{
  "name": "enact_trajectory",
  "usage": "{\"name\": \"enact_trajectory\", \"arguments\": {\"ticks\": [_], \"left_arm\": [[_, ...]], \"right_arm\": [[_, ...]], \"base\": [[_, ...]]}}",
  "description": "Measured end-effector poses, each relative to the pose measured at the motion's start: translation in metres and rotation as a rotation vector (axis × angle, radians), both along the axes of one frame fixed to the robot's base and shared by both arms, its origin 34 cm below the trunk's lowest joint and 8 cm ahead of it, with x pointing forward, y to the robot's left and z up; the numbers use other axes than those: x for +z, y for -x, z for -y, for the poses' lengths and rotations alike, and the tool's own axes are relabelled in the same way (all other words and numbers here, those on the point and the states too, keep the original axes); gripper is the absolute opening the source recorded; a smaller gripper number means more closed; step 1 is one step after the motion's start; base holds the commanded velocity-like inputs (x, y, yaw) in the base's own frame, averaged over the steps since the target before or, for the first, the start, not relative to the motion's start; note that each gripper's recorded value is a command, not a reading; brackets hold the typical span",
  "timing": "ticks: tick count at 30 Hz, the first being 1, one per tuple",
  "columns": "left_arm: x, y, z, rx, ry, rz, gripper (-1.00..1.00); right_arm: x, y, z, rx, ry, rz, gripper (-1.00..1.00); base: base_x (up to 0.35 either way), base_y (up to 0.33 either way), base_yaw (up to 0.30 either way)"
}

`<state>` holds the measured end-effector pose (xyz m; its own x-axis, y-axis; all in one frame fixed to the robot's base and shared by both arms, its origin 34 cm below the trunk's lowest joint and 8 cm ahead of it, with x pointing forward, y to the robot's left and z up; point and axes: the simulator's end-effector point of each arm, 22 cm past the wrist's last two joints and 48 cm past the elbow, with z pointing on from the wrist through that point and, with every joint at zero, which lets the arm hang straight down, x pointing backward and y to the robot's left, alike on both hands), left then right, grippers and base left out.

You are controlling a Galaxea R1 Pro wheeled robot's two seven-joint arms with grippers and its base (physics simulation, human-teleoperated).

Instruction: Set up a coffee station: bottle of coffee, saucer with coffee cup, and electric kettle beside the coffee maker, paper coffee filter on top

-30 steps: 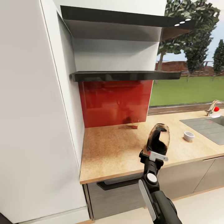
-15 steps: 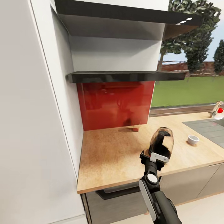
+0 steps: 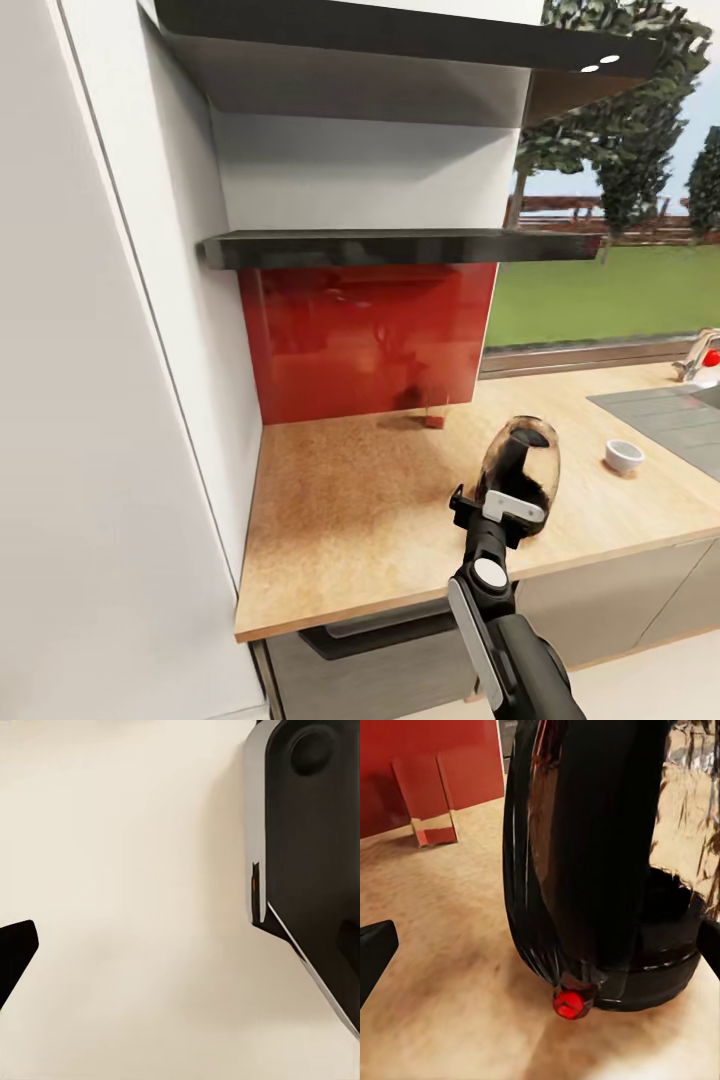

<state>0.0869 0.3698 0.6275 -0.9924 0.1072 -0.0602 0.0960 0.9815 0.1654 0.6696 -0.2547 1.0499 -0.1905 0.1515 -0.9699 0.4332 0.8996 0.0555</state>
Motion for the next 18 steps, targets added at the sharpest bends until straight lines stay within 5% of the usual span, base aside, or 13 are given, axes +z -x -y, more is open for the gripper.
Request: {"name": "enact_trajectory", "arguments": {"ticks": [18], "left_arm": [[0.0001,0.0016,0.0001,0.002,0.0,-0.003,1.0]], "right_arm": [[0.0004,0.0002,0.0023,-0.003,0.002,0.002,1.0]], "base": [[0.095,-0.061,0.0]]}}
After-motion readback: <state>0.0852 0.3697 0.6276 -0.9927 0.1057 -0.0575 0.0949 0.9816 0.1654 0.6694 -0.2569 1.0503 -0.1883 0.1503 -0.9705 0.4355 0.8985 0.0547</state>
